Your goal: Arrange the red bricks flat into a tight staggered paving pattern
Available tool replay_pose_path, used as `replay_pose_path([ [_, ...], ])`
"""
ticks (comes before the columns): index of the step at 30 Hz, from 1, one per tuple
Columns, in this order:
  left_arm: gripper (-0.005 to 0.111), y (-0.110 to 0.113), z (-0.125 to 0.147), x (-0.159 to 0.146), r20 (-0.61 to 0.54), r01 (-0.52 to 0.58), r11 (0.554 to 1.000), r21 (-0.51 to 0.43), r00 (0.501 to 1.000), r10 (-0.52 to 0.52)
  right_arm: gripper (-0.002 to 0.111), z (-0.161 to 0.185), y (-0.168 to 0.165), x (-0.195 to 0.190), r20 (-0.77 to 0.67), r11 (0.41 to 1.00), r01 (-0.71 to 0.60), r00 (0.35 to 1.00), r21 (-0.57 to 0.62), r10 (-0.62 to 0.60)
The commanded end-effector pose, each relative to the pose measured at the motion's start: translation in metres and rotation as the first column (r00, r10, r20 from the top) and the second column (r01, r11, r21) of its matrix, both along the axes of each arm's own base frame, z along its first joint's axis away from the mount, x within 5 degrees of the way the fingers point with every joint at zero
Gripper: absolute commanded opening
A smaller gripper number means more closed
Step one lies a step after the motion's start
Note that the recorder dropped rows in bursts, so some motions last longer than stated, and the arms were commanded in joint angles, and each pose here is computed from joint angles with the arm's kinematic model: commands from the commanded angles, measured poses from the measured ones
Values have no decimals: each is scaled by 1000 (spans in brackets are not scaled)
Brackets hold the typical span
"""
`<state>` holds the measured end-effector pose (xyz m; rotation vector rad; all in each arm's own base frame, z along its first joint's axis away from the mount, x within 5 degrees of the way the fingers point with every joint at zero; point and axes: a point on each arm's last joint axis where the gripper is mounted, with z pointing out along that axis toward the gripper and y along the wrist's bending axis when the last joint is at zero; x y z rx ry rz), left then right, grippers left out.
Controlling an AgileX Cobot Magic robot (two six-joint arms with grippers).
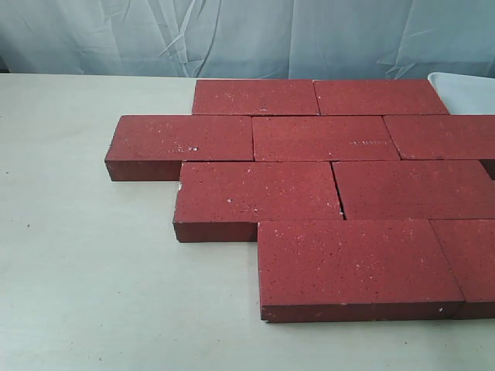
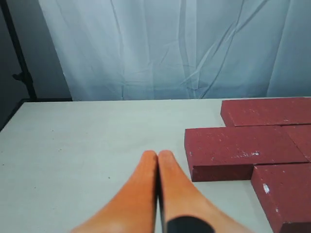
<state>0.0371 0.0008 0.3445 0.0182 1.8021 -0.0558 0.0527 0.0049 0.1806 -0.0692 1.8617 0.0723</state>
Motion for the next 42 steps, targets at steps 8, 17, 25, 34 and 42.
replay_pose_path([
  [8,0,1,-77,11,164,-61,998,-4,985,60,-1,0,0,0,16,1000,2,1000,4,-2],
  [17,0,0,-145,19,171,-48,999,12,984,45,-1,0,0,0,16,1000,2,1000,4,-2],
  [25,0,0,-153,18,85,-54,998,13,995,53,-1,0,0,0,16,1000,2,1000,4,-2],
  [34,0,0,-153,18,81,-54,999,7,995,53,-1,0,0,0,16,1000,2,1000,4,-2],
  [42,0,-1,-153,18,79,-44,999,-11,996,44,-1,0,0,0,16,1000,2,1000,4,-2],
])
